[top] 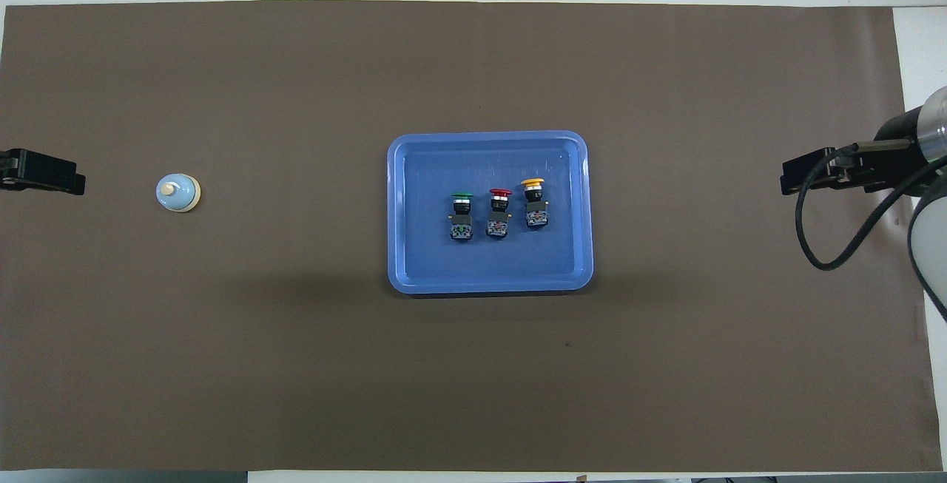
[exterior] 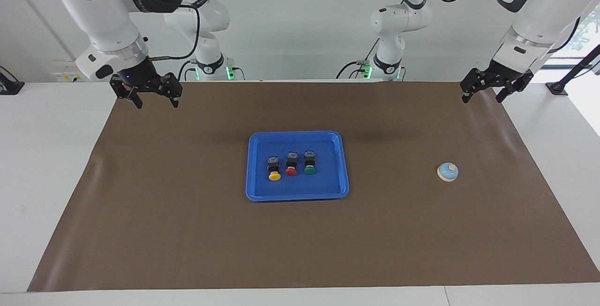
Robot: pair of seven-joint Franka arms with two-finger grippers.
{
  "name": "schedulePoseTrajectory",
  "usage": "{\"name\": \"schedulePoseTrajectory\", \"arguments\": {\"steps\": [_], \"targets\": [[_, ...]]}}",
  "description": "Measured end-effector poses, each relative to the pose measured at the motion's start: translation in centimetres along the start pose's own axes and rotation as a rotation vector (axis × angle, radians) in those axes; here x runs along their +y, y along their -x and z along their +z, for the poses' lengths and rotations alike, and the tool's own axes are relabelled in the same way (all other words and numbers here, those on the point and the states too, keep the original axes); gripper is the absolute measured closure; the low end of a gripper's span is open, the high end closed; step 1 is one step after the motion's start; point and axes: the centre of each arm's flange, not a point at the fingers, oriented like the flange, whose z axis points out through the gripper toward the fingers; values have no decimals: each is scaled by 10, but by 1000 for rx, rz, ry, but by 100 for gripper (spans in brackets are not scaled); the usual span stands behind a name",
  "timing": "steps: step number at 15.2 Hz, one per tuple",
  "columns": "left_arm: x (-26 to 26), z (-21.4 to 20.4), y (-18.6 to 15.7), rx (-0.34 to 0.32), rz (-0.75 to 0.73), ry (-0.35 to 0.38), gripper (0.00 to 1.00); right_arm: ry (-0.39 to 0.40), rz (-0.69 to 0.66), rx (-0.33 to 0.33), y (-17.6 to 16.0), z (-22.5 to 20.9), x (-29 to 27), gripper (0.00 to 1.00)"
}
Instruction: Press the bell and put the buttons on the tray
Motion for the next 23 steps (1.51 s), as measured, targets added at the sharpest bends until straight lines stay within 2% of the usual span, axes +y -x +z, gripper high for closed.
{"name": "schedulePoseTrajectory", "arguments": {"steps": [16, 20, 22, 23], "targets": [[0, 0, 0, -2, 0, 0, 0, 1, -10, 0, 0, 0, -5, 0], [14, 0, -1, -1, 26, 0, 0, 1, -10, 0, 0, 0, -5, 0], [33, -2, -4, 22, 60, -2, 0, 1, -10, 0, 0, 0, -5, 0], [40, -4, -9, 63, 73, -4, 0, 1, -10, 0, 0, 0, -5, 0]]}}
